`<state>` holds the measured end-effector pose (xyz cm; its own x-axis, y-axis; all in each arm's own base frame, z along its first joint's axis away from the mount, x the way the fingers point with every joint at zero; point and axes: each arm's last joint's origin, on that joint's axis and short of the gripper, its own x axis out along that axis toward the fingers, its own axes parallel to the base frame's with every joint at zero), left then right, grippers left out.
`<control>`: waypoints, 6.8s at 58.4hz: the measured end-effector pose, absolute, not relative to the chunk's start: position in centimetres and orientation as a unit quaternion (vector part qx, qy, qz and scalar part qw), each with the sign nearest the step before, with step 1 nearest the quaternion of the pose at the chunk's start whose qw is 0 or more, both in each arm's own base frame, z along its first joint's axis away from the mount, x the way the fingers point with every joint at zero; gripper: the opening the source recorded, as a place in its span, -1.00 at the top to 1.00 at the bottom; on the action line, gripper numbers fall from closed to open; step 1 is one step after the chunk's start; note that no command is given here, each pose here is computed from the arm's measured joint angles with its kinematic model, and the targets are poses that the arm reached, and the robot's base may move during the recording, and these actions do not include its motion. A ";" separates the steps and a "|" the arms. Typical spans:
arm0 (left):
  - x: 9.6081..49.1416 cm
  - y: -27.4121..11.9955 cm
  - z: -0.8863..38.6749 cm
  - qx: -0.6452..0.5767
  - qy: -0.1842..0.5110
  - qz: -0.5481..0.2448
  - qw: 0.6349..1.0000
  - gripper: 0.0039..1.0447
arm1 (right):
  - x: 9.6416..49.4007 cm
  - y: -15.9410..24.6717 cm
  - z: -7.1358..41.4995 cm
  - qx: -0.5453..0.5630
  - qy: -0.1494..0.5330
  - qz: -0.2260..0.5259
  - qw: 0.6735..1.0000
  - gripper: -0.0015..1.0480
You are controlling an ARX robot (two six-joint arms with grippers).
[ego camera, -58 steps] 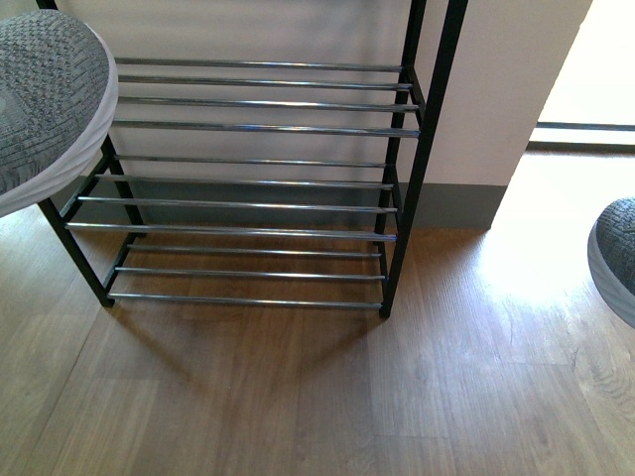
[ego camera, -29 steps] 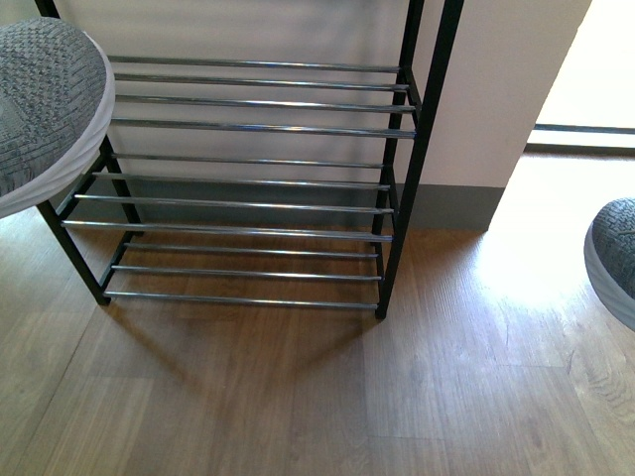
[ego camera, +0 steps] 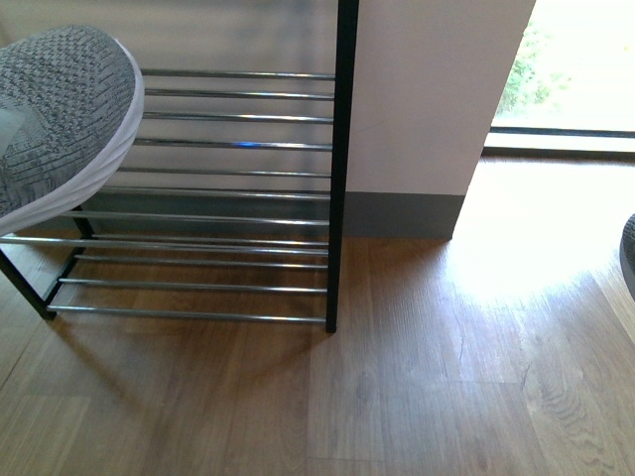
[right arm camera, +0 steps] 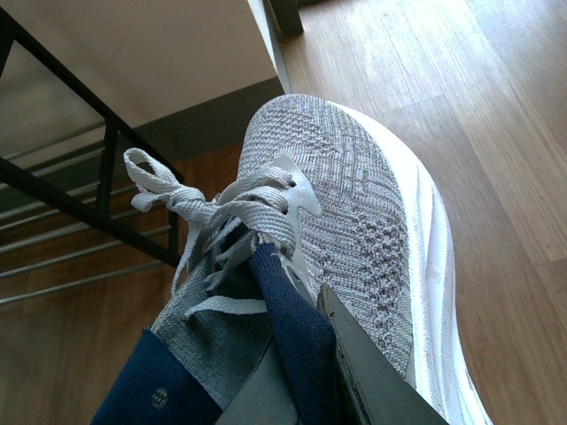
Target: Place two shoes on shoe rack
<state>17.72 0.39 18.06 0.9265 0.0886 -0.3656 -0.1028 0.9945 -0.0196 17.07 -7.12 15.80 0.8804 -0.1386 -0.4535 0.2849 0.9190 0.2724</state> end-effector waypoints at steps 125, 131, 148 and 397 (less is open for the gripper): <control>17.7 0.5 18.1 -0.019 0.185 0.055 0.981 0.98 | 17.1 -7.0 15.7 0.169 0.219 -0.105 0.955 0.98; 17.7 0.5 18.1 -0.019 0.185 0.055 0.981 0.98 | 17.1 -6.9 15.3 0.112 0.146 -0.122 0.975 0.98; 17.7 0.5 18.1 -0.019 0.185 0.055 0.981 0.98 | 20.5 -4.3 21.3 0.075 0.065 -0.115 0.988 0.98; 17.7 0.5 18.1 -0.019 0.185 0.055 0.981 0.98 | 17.5 -2.4 22.3 0.021 0.003 -0.003 1.000 -0.21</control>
